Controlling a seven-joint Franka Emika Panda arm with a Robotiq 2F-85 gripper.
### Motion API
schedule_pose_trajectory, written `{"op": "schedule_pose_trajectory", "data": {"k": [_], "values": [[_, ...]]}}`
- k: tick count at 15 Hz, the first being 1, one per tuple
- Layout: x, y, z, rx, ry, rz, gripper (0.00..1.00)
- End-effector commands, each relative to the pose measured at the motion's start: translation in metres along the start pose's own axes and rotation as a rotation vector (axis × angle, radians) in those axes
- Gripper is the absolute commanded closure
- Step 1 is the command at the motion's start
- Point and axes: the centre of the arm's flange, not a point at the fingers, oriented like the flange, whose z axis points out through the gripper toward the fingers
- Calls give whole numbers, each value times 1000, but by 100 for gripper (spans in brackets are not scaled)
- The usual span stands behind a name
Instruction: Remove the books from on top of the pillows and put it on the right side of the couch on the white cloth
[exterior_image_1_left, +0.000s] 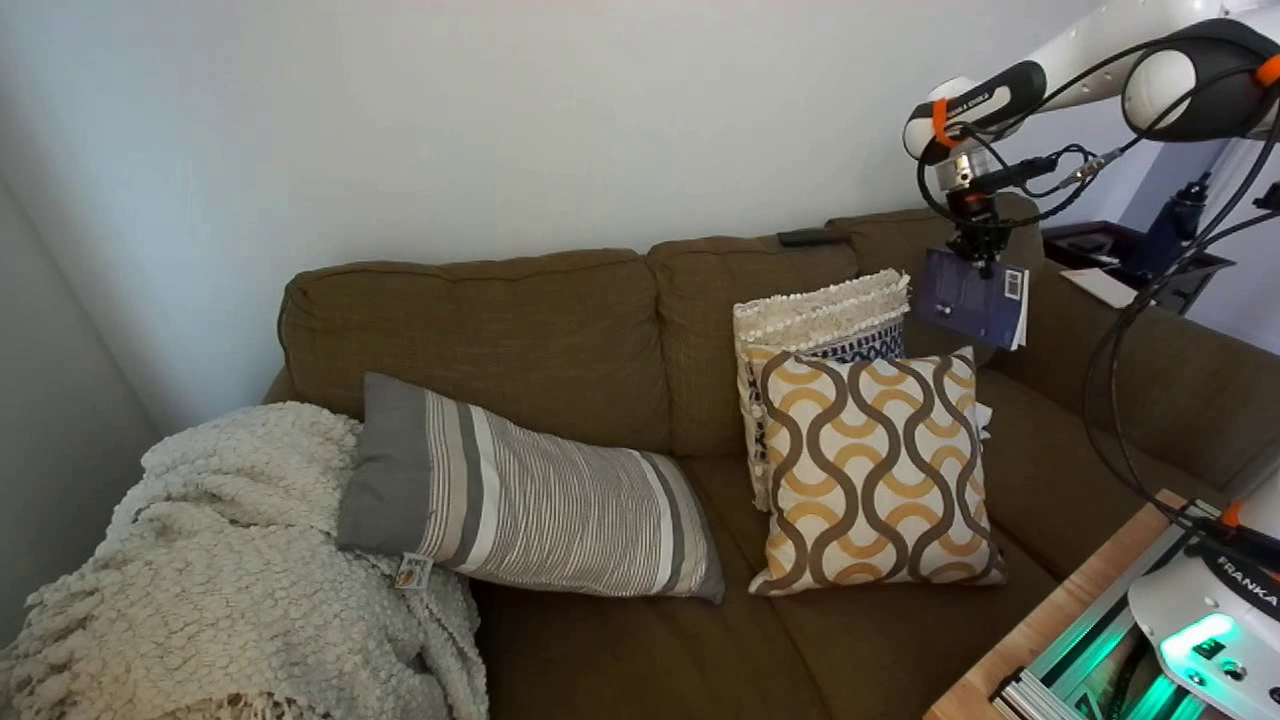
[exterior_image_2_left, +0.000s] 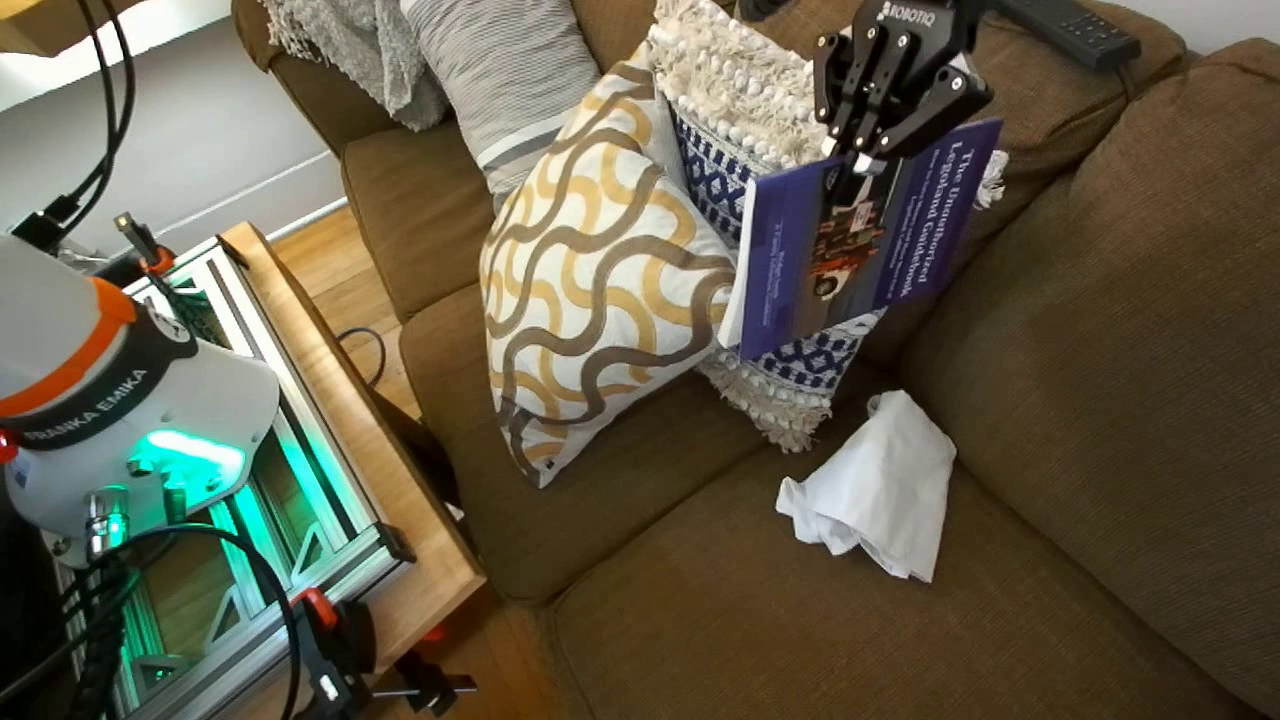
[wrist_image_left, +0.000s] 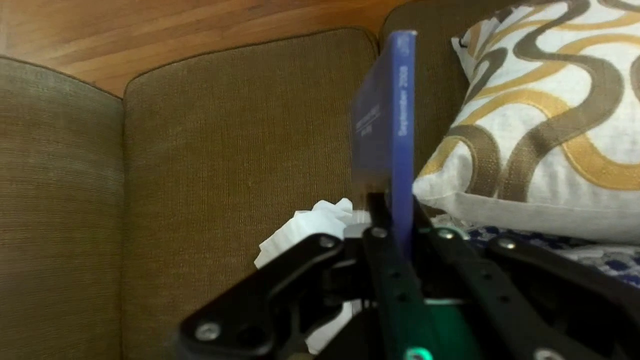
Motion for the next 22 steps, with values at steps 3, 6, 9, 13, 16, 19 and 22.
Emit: {"op": "schedule_pose_trajectory", "data": {"k": [3, 6, 9, 13, 16, 19, 22], "values": [[-17, 50, 88, -42, -125, -144, 97], [-18, 69, 136, -41, -202, -141, 97], [3, 65, 178, 6, -248, -117, 97], [36, 76, 242, 71, -189, -138, 97], [28, 67, 250, 52, -211, -131, 89], [34, 75, 273, 71, -227, -118, 97], [28, 67, 264, 91, -148, -232, 97]]}}
